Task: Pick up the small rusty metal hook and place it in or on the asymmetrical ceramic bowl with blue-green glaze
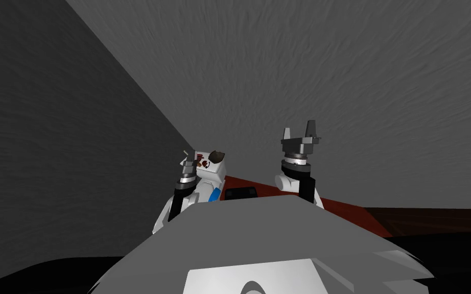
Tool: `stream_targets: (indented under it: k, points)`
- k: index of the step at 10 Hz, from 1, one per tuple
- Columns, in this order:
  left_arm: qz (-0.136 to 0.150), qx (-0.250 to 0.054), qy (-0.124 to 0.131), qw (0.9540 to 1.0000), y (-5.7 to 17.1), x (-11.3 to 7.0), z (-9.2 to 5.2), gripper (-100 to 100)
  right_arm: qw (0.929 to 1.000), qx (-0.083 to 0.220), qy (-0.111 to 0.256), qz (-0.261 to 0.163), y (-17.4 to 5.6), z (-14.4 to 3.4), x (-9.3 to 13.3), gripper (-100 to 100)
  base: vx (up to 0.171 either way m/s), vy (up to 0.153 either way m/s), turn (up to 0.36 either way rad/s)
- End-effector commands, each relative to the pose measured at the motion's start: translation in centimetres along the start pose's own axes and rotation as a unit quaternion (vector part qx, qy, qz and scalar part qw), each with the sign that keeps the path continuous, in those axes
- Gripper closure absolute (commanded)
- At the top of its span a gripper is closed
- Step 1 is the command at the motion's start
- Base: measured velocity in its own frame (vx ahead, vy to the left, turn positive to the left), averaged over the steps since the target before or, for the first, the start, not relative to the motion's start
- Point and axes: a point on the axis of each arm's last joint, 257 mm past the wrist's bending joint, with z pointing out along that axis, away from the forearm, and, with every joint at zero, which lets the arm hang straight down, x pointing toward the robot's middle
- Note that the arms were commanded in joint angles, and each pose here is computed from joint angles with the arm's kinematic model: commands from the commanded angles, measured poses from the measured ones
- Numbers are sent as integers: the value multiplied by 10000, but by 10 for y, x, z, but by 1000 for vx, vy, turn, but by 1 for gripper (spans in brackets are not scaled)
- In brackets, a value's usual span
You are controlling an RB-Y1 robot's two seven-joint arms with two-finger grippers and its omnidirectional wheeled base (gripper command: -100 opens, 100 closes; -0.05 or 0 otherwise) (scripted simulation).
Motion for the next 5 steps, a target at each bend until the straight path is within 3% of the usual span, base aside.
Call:
stream_targets:
  k: [1, 2, 5]
  points:
    - [214, -205, 286, 9992, 21, 14, -8, -100, 10000, 0, 0, 0, 0, 0, 0, 0, -4, 16, 46]
    - [214, -205, 286, 9992, 21, 14, -8, -100, 10000, 0, 0, 0, 0, 0, 0, 0, -3, 9, 14]
    - [581, -535, 787, 9938, 52, 32, -29, -100, 10000, 0, 0, 0, 0, 0, 0, 0, 2, 11, 35]
